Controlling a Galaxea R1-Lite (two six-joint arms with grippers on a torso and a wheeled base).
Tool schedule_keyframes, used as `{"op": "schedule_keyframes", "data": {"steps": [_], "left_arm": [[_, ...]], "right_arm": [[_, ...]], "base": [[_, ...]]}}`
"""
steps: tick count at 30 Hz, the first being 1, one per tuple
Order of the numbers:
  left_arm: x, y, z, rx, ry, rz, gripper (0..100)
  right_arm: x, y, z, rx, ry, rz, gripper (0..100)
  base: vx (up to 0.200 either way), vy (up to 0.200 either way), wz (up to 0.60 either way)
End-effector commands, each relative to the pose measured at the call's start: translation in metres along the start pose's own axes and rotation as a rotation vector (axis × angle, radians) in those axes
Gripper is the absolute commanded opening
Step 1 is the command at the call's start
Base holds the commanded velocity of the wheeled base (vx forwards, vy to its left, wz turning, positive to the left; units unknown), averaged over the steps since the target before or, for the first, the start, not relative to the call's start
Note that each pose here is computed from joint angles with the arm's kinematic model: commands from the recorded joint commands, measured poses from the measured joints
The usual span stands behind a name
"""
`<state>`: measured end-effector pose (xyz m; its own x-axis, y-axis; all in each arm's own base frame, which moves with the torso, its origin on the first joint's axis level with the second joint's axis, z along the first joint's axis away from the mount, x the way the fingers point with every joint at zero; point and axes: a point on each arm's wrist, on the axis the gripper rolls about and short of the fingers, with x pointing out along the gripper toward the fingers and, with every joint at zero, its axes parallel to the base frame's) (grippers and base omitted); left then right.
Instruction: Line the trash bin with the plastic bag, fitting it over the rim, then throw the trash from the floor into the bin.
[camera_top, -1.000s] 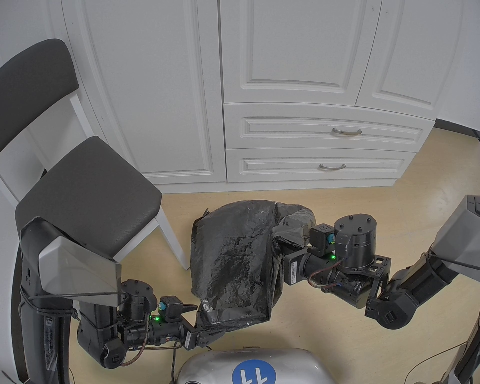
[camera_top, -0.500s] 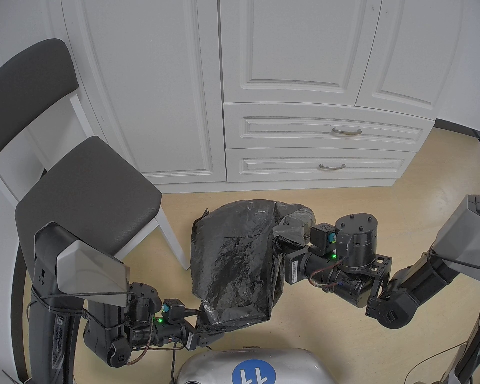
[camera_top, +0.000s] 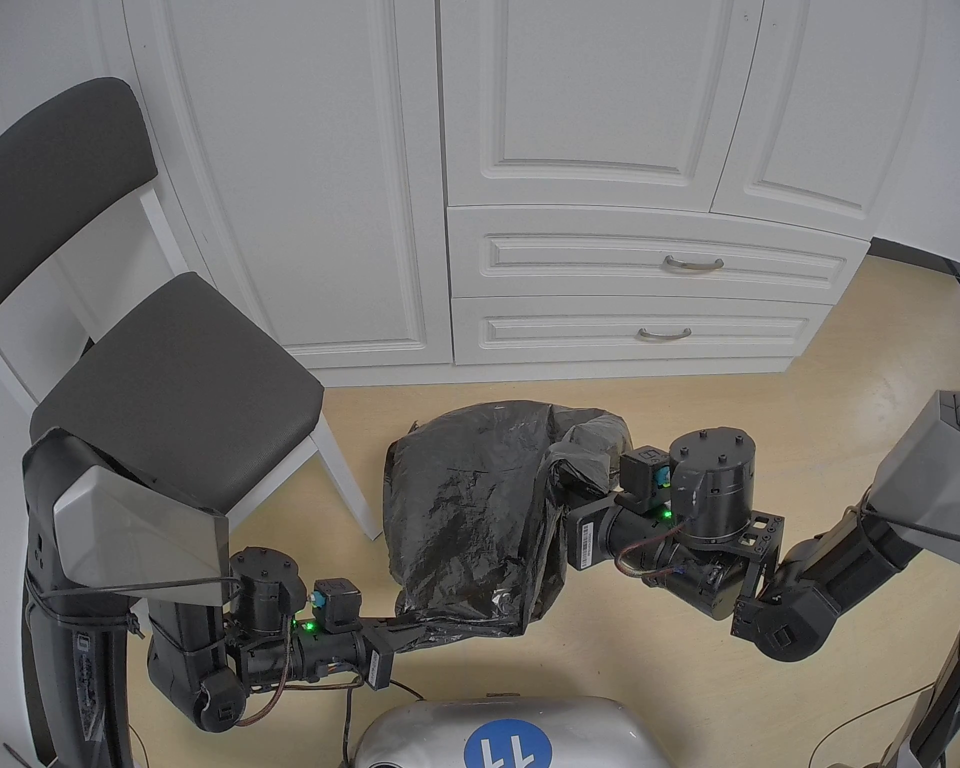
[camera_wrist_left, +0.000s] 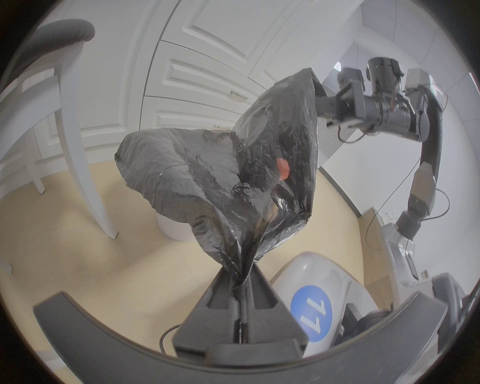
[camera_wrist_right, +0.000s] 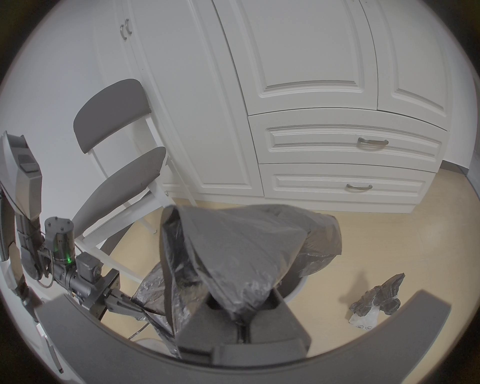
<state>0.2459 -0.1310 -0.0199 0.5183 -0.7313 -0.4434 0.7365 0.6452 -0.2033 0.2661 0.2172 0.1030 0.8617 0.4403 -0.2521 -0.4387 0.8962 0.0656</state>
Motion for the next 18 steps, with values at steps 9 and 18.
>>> {"op": "schedule_keyframes", "data": {"steps": [9,18], "left_arm": [[0.004,-0.013,0.033,-0.101,-0.124,-0.001,0],[0.023,-0.012,0.026,-0.115,-0.120,0.098,100]], "right_arm": [[-0.004,0.025,-0.020,-0.033,0.059,0.068,0],[-0.004,0.037,-0.038,-0.054,0.090,0.107,0]], "base": [[0.000,0.000,0.00],[0.000,0.000,0.00]]}}
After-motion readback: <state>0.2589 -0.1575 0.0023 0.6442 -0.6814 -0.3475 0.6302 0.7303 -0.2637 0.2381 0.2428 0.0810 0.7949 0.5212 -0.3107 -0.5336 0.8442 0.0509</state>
